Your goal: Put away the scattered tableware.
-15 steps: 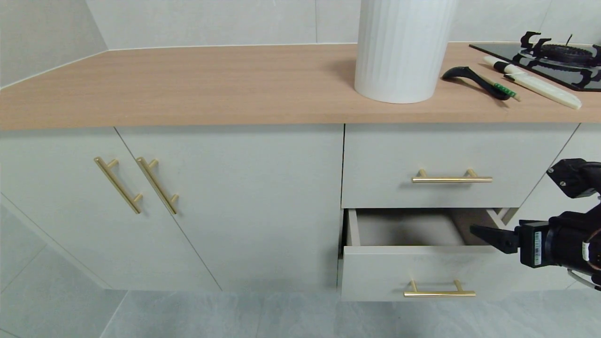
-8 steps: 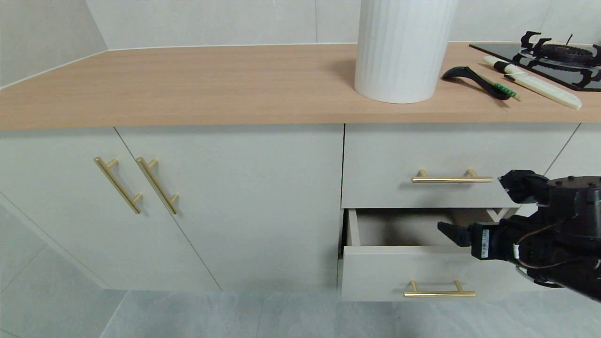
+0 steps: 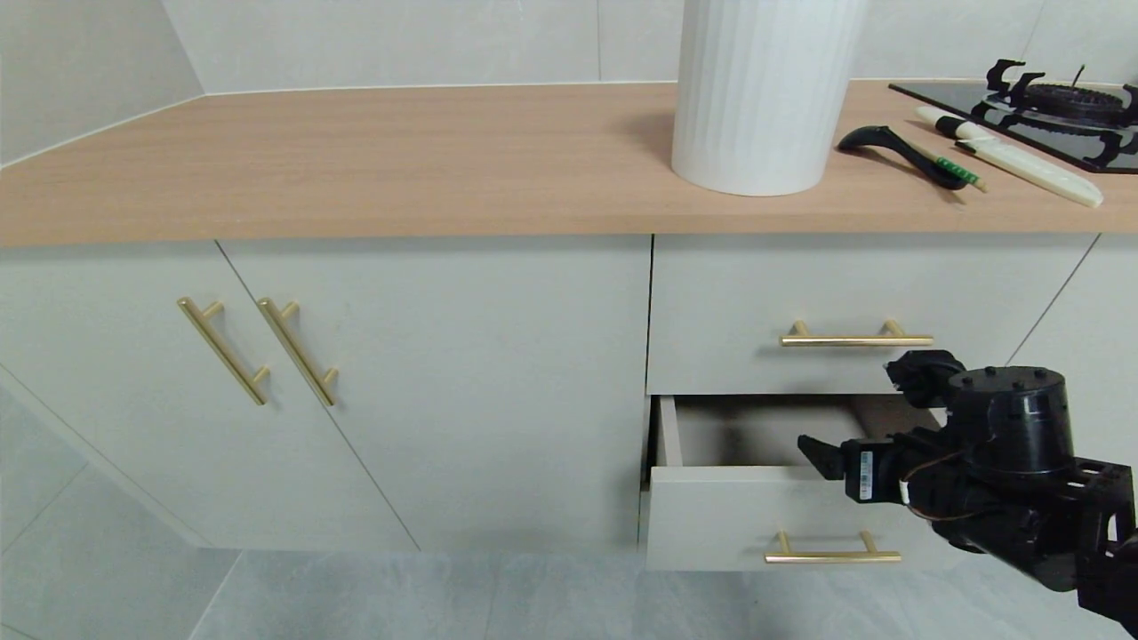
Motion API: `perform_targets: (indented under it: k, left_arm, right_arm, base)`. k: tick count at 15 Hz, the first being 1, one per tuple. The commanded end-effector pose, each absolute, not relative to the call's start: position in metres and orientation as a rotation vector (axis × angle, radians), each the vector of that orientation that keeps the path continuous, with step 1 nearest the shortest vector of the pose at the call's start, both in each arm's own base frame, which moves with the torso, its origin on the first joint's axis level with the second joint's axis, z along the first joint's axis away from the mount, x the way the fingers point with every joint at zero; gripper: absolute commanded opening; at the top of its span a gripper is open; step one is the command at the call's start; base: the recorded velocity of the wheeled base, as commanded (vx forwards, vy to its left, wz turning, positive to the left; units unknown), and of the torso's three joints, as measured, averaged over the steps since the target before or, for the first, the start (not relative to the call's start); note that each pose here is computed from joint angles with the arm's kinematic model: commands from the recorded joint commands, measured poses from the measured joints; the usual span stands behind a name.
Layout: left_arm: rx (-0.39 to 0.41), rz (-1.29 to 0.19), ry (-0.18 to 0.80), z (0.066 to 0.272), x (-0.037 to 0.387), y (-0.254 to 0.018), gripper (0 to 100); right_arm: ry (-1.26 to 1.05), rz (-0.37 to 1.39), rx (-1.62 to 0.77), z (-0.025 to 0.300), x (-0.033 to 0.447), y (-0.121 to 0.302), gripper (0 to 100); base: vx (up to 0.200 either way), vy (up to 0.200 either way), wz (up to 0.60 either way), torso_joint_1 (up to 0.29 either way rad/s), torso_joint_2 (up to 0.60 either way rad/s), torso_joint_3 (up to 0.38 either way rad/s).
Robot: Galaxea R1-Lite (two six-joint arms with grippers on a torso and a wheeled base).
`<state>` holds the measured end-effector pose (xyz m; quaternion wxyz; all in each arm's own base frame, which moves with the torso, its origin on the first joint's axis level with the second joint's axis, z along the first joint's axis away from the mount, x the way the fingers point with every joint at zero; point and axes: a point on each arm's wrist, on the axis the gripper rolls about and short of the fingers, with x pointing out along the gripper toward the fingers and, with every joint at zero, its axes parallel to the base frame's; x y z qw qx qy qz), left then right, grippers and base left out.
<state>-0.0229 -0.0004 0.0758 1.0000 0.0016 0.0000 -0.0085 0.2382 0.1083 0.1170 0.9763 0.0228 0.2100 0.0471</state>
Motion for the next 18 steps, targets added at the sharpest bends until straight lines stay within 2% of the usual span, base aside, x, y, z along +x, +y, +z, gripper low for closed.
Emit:
perform_targets:
  k: [1, 6, 12, 18]
  left_arm:
    - [0.003, -0.017, 0.002, 0.076, -0.023, 0.000, 100]
    - [0.003, -0.017, 0.002, 0.076, -0.023, 0.000, 100]
    - [0.003, -0.017, 0.002, 0.076, -0.023, 0.000, 100]
    - [0.003, -0.017, 0.000, 0.076, -0.023, 0.000, 100]
  right_arm:
    - [0.445, 0.078, 0.032, 0.103, 0.244, 0.111, 100]
    - [0.462, 0.056, 0.011, 0.088, 0.245, 0.111, 100]
    - [0.476, 0.075, 0.007, 0.109, 0.228, 0.103, 100]
    - [0.661, 0.166, -0.025, 0.139, 0.200, 0.092, 100]
  base:
    - [0.000, 0.000, 0.00, 0.000, 0.00, 0.000]
    - [0.000, 0.000, 0.00, 0.000, 0.00, 0.000]
    - [0.000, 0.000, 0.00, 0.000, 0.00, 0.000]
    - [0.000, 0.000, 0.00, 0.000, 0.00, 0.000]
